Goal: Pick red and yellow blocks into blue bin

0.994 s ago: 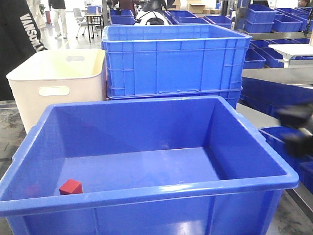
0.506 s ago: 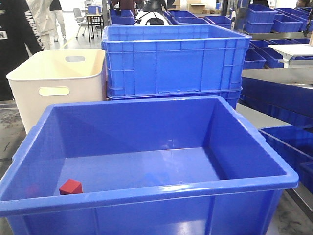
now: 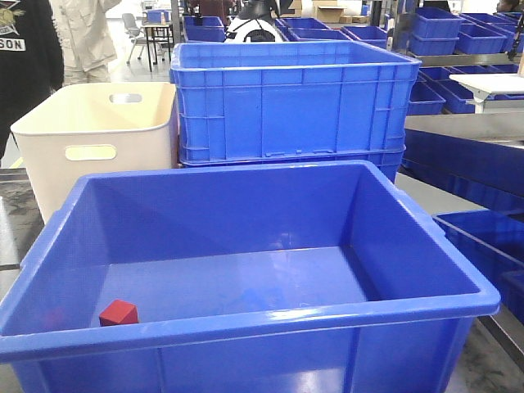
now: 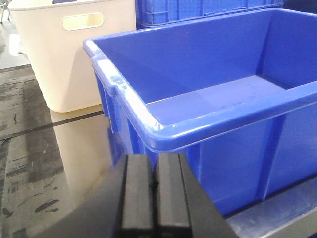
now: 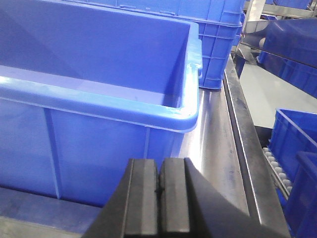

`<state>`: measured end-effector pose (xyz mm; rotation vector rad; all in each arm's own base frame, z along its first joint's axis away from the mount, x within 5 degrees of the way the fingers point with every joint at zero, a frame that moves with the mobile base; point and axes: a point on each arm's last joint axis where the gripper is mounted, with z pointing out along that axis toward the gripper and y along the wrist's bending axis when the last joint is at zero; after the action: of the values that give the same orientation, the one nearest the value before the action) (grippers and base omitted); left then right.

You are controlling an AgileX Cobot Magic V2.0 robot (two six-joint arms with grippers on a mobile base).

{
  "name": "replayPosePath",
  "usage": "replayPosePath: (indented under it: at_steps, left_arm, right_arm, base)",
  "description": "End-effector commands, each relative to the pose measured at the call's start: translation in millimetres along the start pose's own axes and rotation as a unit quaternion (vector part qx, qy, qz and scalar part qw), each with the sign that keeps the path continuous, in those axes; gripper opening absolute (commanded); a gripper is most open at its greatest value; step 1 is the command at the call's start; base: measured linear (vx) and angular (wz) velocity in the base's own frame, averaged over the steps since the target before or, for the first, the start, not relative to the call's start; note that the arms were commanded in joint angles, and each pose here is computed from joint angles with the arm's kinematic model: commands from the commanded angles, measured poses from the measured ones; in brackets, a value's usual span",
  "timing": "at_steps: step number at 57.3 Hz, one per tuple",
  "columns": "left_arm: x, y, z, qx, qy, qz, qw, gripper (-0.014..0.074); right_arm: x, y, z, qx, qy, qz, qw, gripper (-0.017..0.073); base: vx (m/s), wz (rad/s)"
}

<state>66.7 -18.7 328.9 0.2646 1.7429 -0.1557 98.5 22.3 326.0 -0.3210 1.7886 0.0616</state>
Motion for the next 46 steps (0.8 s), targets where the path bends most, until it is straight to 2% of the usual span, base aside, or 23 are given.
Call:
replayPosePath:
  at_steps: [1, 5, 9, 17, 21, 24, 27, 32, 46]
  left_arm:
    - [-12, 1.5, 0, -0.007, -0.050, -0.006, 0.999, -0.0001]
    - [0, 2.0, 4, -0.013, -0.058, -0.006, 0.998, -0.0001]
    - [20, 4.4, 4, -0.038, -0.092, 0.001, 0.995, -0.0001]
    - [66, 9.1, 0, -0.100, -0.205, -0.002, 0.974, 0.0000]
    - [90, 10.0, 0, -0.122, -0.226, -0.001, 0.966, 0.0000]
    - [108, 10.1, 2, -0.131, -0.217, -0.006, 0.967, 0.0000]
    - [115, 9.2, 4, -0.132, -0.165, 0.006, 0.978, 0.0000]
    - [120, 9.5, 7, -0.135, -0.127, 0.022, 0.982, 0.0000]
    - [124, 9.1, 8, -0.131, -0.108, 0.021, 0.985, 0.0000]
  right_arm:
    - [-16, -2.4, -3, 0.009, -0.052, -0.004, 0.999, -0.0010]
    - [-16, -2.4, -3, 0.009, -0.052, -0.004, 0.999, -0.0010]
    - [-15, -2.4, -3, 0.008, -0.048, -0.004, 0.999, -0.0010]
    - [-15, -2.3, -3, 0.007, -0.045, -0.003, 0.999, -0.0010]
    - [-15, -2.3, -3, 0.007, -0.045, -0.003, 0.999, -0.0010]
    - [-15, -2.3, -3, 0.007, -0.045, -0.003, 0.999, -0.0010]
    - [-15, -2.3, -3, 0.007, -0.045, -0.003, 0.999, -0.0010]
    - [-15, -2.3, -3, 0.007, -0.045, -0.003, 0.999, -0.0010]
    - [-15, -2.3, -3, 0.007, -0.045, -0.003, 0.999, -0.0010]
  base:
    - [0.00, 0.00]
    - [0.00, 0.00]
    - [0.00, 0.00]
    - [0.00, 0.00]
    - [0.00, 0.00]
    - [0.00, 0.00]
    - [0.00, 0.00]
    - [0.00, 0.00]
    - [0.00, 0.00]
